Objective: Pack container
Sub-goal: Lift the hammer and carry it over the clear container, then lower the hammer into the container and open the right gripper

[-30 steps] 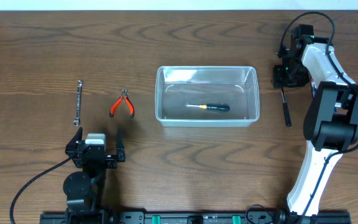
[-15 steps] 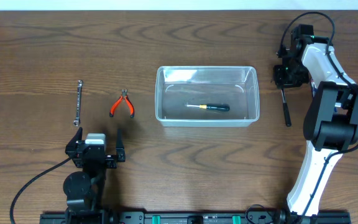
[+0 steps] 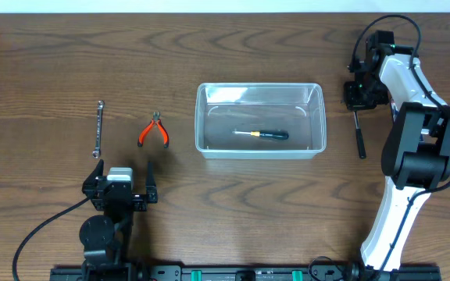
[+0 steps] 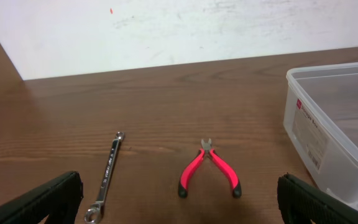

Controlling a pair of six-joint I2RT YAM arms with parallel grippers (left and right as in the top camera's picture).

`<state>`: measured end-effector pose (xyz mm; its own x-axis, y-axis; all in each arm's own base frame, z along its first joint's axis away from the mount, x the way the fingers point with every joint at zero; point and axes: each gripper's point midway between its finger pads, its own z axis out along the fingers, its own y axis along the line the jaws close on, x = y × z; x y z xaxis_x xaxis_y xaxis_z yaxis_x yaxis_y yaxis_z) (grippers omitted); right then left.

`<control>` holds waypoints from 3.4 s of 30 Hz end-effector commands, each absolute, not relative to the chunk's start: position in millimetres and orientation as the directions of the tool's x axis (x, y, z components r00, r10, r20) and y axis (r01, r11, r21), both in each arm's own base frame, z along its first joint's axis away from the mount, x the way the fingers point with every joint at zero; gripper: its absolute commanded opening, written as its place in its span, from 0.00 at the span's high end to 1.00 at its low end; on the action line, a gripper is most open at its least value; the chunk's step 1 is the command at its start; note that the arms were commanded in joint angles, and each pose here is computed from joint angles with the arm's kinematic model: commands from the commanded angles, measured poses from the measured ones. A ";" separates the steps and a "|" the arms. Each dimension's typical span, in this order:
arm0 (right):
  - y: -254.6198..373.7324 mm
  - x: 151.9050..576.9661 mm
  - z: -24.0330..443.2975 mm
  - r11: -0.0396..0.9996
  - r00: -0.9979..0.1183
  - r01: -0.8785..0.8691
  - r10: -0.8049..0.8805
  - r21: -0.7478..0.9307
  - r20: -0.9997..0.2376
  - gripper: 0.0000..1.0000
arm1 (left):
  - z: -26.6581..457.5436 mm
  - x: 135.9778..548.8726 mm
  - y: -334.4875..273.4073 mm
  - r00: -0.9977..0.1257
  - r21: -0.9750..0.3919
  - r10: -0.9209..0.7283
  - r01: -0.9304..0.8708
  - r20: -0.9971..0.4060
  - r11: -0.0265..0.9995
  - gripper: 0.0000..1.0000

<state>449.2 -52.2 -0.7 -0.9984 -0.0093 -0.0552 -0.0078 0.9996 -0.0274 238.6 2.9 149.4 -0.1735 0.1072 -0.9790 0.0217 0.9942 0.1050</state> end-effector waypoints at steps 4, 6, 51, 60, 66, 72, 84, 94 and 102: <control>-47.5 445.2 -7.9 1.000 -0.999 -0.017 -0.018 -0.023 -0.032 0.99 | 134.2 238.8 0.0 -0.207 0.091 0.098 0.039 -0.973 0.995 0.02; -47.4 444.6 -7.7 1.000 -0.999 -0.017 -0.018 -0.022 -0.029 0.99 | 134.0 238.8 0.0 -0.207 0.091 0.098 0.039 -0.973 0.995 0.02; 205.6 407.4 248.0 0.468 -0.417 -0.881 -0.838 -0.070 -0.351 0.99 | 134.0 238.8 0.0 -0.207 0.091 0.098 0.039 -0.973 0.995 0.02; 247.5 380.9 246.2 0.359 -0.319 -0.932 -0.880 -0.051 -0.353 0.99 | 134.0 238.8 0.0 -0.207 0.091 0.098 0.039 -0.973 0.995 0.02; 260.0 372.1 230.8 0.327 -0.303 -0.945 -0.894 -0.019 -0.329 0.99 | 134.0 238.8 0.0 -0.207 0.091 0.098 0.039 -0.973 0.995 0.02; 263.7 370.8 190.3 0.302 -0.297 -0.953 -0.916 0.023 -0.269 0.99 | 134.2 238.8 0.0 -0.207 0.091 0.098 0.039 -0.973 0.995 0.02; 264.9 371.0 156.2 0.287 -0.290 -0.957 -0.928 0.048 -0.236 0.99 | 134.2 238.8 0.0 -0.207 0.091 0.098 0.039 -0.973 0.995 0.02; 262.9 365.5 119.5 0.288 -0.301 -0.953 -0.933 0.089 -0.199 0.99 | 134.2 238.8 0.0 -0.207 0.092 0.098 0.039 -0.973 0.995 0.02; 263.8 368.1 96.0 0.308 -0.320 -0.947 -0.926 0.092 -0.198 0.99 | 134.0 238.8 0.0 -0.207 0.091 0.098 0.039 -0.973 0.995 0.02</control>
